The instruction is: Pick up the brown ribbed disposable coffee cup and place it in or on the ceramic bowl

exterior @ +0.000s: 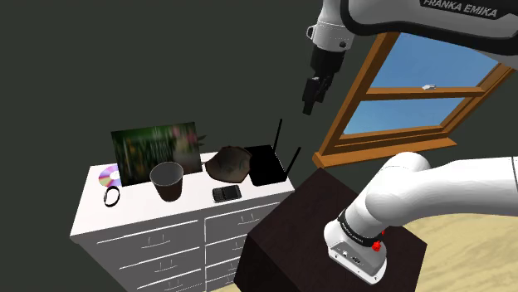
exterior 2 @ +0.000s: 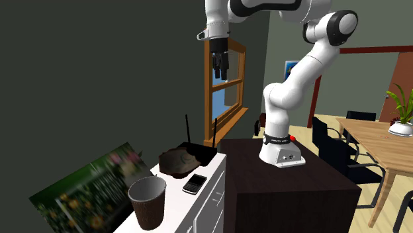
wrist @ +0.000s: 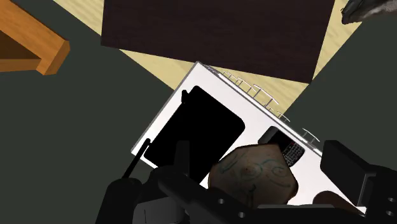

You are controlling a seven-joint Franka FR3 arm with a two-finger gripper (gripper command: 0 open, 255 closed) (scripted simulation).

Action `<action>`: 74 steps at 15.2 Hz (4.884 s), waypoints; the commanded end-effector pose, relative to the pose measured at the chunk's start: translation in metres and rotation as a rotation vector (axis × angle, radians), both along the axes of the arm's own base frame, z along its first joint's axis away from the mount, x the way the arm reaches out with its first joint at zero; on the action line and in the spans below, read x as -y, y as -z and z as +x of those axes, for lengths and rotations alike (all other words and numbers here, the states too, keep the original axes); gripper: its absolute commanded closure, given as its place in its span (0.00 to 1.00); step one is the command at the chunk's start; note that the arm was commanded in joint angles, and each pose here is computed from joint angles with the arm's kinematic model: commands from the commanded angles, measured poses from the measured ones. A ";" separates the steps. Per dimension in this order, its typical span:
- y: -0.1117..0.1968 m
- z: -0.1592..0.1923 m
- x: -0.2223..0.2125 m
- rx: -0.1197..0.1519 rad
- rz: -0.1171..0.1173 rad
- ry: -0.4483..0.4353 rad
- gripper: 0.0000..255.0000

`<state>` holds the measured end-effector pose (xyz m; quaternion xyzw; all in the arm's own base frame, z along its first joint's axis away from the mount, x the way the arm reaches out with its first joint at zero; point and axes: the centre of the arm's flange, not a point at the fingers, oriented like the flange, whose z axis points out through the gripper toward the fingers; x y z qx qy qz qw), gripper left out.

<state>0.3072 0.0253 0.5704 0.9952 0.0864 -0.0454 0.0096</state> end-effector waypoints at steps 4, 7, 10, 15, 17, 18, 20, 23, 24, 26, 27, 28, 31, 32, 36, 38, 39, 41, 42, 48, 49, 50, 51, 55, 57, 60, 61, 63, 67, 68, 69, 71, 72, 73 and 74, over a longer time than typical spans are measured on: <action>0.025 0.017 -0.023 0.008 0.012 0.012 0.00; 0.049 0.035 -0.045 0.016 0.024 0.024 0.00; 0.073 0.053 -0.068 0.023 0.036 0.036 0.00; 0.112 0.084 -0.106 0.036 0.056 0.055 0.00; 0.128 0.097 -0.122 0.041 0.064 0.063 0.00; 0.135 0.104 -0.129 0.044 0.068 0.067 0.00; 0.150 0.117 -0.145 0.049 0.076 0.075 0.00; 0.172 0.137 -0.168 0.057 0.088 0.087 0.00; 0.180 0.144 -0.175 0.060 0.092 0.091 0.00; 0.194 0.157 -0.191 0.065 0.100 0.099 0.00; 0.201 0.164 -0.198 0.067 0.104 0.103 0.00; 0.208 0.171 -0.206 0.070 0.108 0.107 0.00; 0.229 0.192 -0.229 0.078 0.120 0.118 0.00; 0.236 0.200 -0.237 0.080 0.124 0.122 0.00; 0.264 0.229 -0.267 0.091 0.140 0.138 0.00; 0.275 0.236 -0.275 0.093 0.143 0.142 0.00; 0.280 0.236 -0.276 0.093 0.143 0.142 0.00; 0.291 0.236 -0.277 0.093 0.143 0.142 0.00; 0.296 0.236 -0.278 0.093 0.143 0.142 0.00; 0.309 0.236 -0.279 0.093 0.143 0.142 0.00; 0.309 0.236 -0.279 0.093 0.143 0.142 0.00; 0.309 0.236 -0.279 0.093 0.143 0.142 0.00; 0.309 0.236 -0.279 0.093 0.143 0.142 0.00; 0.309 0.236 -0.279 0.093 0.143 0.142 1.00; 0.309 0.236 -0.279 0.093 0.143 0.142 1.00; 0.309 0.236 -0.279 0.093 0.143 0.142 1.00; 0.309 0.236 -0.279 0.093 0.143 0.142 1.00; 0.309 0.236 -0.279 0.093 0.143 0.142 1.00; 0.288 0.236 -0.279 0.093 0.143 0.142 1.00; 0.283 0.236 -0.279 0.093 0.143 0.142 1.00; 0.278 0.236 -0.279 0.093 0.143 0.142 1.00; 0.267 0.236 -0.279 0.093 0.143 0.142 1.00; 0.262 0.236 -0.279 0.093 0.143 0.142 1.00; 0.256 0.236 -0.279 0.093 0.143 0.142 1.00; 0.251 0.236 -0.279 0.093 0.143 0.142 1.00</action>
